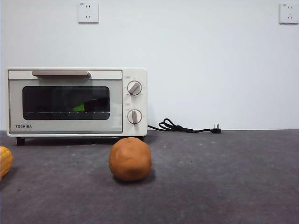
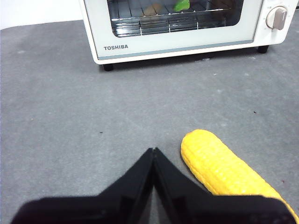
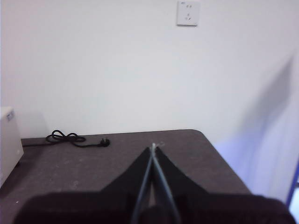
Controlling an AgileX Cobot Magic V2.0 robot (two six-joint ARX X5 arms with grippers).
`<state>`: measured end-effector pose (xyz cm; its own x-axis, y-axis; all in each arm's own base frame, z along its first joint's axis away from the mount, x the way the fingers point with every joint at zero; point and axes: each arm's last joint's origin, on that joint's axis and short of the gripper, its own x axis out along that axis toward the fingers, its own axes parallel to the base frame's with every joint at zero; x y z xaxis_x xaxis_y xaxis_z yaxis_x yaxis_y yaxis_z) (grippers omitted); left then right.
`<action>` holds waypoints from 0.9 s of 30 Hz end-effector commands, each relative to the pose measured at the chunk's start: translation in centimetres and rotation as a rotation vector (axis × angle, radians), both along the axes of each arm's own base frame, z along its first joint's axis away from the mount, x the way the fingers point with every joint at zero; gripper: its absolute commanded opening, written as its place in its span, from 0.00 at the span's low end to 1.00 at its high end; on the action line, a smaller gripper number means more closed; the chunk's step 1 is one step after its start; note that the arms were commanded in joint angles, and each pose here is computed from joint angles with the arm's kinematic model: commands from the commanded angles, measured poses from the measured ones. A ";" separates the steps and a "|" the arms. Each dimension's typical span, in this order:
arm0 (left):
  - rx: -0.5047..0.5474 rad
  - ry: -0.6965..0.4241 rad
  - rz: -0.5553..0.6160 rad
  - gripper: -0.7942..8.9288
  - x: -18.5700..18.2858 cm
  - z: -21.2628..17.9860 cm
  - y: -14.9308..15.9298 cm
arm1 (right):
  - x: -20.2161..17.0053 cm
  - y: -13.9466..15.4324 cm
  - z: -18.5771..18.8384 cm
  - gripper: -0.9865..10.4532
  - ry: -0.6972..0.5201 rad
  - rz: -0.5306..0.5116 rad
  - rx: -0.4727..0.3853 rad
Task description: Take the eggplant from the table,put the eggplant in the oven
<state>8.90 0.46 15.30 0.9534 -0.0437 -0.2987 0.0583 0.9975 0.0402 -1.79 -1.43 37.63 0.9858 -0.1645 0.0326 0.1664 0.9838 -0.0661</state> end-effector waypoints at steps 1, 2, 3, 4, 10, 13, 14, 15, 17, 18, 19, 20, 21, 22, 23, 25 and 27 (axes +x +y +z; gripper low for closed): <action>-0.007 0.003 -0.003 0.08 0.1 -0.2 0.0 | 3.8 0.8 -4.3 0.09 0.027 0.006 -0.005; -0.007 0.003 -0.003 0.08 0.1 -0.2 0.0 | 4.7 1.0 -5.5 0.09 0.032 0.013 -0.005; -0.007 0.003 -0.003 0.08 0.1 -0.2 0.0 | 5.5 1.2 -6.7 0.09 0.037 0.023 -0.003; -0.007 0.003 -0.003 0.08 0.1 -0.2 0.0 | 6.2 1.3 -7.6 0.09 0.042 0.030 0.001; -0.007 0.003 -0.003 0.08 0.1 -0.2 0.0 | 9.4 1.8 -13.1 0.09 0.027 0.009 0.085; -0.007 0.003 -0.003 0.08 0.1 -0.2 0.0 | 10.1 1.6 -15.1 0.09 0.022 -0.013 0.130; -0.007 0.003 -0.003 0.08 0.1 -0.2 0.0 | 10.2 1.6 -15.7 0.09 0.022 -0.022 0.139; -0.007 0.003 -0.003 0.08 0.1 -0.2 0.0 | 10.3 1.5 -16.2 0.09 0.026 -0.029 0.143; -0.007 0.003 -0.003 0.08 0.1 -0.2 0.0 | 10.4 1.4 -17.0 0.09 0.033 -0.043 0.142; -0.007 0.003 -0.003 0.08 0.1 -0.2 0.0 | 10.4 1.4 -17.5 0.09 0.038 -0.051 0.141; -0.007 0.003 -0.003 0.08 0.1 -0.2 0.0 | 10.4 1.3 -17.8 0.09 0.041 -0.056 0.141; -0.007 0.003 -0.003 0.08 0.1 -0.2 0.0 | 10.5 1.3 -18.0 0.09 0.044 -0.061 0.141; -0.007 0.003 -0.003 0.08 0.1 -0.2 0.0 | 10.5 1.2 -18.3 0.09 0.048 -0.066 0.140; -0.007 0.003 -0.003 0.08 0.1 -0.2 0.0 | 10.6 1.2 -18.6 0.09 0.050 -0.071 0.140; -0.007 0.003 -0.003 0.08 0.1 -0.2 0.0 | 10.6 1.2 -18.8 0.09 0.050 -0.076 0.140; -0.007 0.003 -0.003 0.08 0.1 -0.2 0.0 | 10.8 1.1 -19.3 0.09 0.045 -0.088 0.141; -0.007 0.003 -0.003 0.08 0.1 -0.2 0.0 | 11.0 1.0 -19.9 0.09 0.050 -0.100 0.141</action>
<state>8.90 0.46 15.30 0.9534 -0.0433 -0.2987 0.0580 0.9975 0.0407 9.09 -0.44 18.13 0.9643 -0.2603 -0.0484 0.2625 0.9637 0.0489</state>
